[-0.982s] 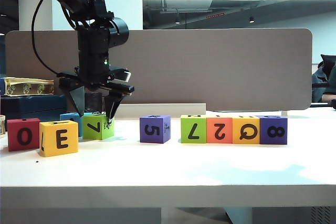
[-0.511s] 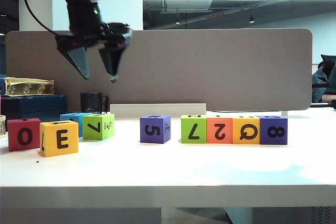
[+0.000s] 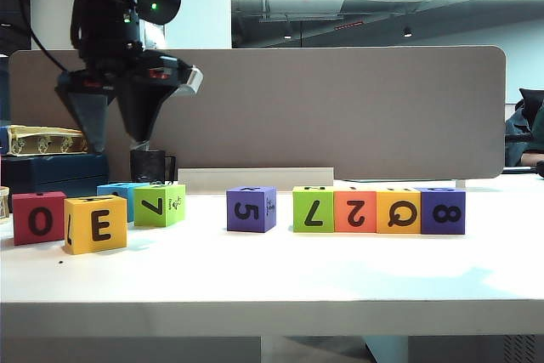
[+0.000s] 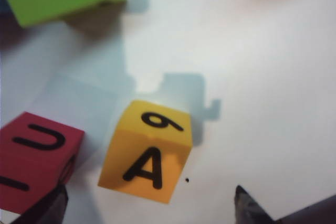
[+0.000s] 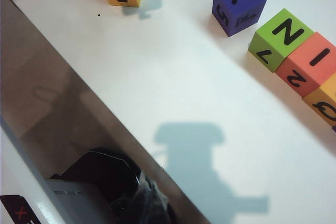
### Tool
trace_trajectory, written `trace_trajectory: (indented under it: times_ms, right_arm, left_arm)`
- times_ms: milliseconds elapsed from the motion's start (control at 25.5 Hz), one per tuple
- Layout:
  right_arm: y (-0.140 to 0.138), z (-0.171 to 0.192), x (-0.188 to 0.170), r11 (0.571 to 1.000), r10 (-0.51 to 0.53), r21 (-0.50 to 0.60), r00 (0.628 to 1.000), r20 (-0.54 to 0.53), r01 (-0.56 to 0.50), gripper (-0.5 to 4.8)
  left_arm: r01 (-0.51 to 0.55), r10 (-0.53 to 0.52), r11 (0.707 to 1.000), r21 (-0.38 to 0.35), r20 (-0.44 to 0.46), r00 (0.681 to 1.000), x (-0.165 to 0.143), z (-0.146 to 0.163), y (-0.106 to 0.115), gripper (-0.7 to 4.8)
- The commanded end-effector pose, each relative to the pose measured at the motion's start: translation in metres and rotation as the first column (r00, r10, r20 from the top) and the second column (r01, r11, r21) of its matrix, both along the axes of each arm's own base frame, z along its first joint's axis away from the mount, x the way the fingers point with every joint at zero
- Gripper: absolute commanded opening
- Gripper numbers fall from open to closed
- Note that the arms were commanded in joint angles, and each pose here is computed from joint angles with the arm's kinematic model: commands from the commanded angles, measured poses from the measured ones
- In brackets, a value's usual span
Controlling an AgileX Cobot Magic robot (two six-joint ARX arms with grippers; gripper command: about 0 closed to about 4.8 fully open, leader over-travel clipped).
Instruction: Select the appropriate blocks from the scattered letter blocks on the table and arrange them in a row to spell out "LEARNING".
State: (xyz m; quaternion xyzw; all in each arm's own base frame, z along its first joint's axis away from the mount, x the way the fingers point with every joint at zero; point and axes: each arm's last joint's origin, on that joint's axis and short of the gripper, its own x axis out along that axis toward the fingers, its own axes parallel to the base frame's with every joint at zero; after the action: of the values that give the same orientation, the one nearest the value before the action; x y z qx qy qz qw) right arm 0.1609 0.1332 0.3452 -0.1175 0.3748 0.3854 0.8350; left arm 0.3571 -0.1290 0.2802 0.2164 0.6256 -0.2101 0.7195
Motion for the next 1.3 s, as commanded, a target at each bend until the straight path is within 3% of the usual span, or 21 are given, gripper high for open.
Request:
trace_trajectory:
  times_ms: [39, 354, 589, 864, 1297]
  right_arm:
    - [0.001, 0.002, 0.000, 1.000, 0.005, 0.012, 1.000, 0.016, -0.005, -0.02]
    - [0.000, 0.001, -0.001, 1.000, 0.010, 0.007, 1.000, 0.001, -0.010, -0.02]
    - [0.000, 0.001, -0.001, 1.000, 0.010, 0.001, 1.000, -0.006, -0.010, -0.02]
    - [-0.001, 0.001, -0.002, 1.000, 0.010, -0.001, 1.000, -0.009, -0.010, -0.02]
    - [-0.001, 0.001, -0.002, 1.000, 0.009, -0.002, 1.000, -0.009, -0.009, -0.02]
  left_arm:
    - [0.032, -0.031, 0.999, 0.006, -0.018, 0.999, -0.003, 0.000, 0.001, 4.03]
    - [0.109, -0.109, 0.994, 0.017, -0.022, 0.994, -0.001, -0.002, 0.000, 4.04]
    - [0.153, -0.150, 0.988, 0.033, -0.078, 0.986, 0.006, -0.021, -0.002, 4.04]
    - [0.156, -0.141, 0.984, 0.091, -0.158, 0.977, 0.014, -0.047, -0.004, 4.04]
    - [0.156, -0.138, 0.981, 0.113, -0.156, 0.978, 0.018, -0.055, -0.005, 3.87]
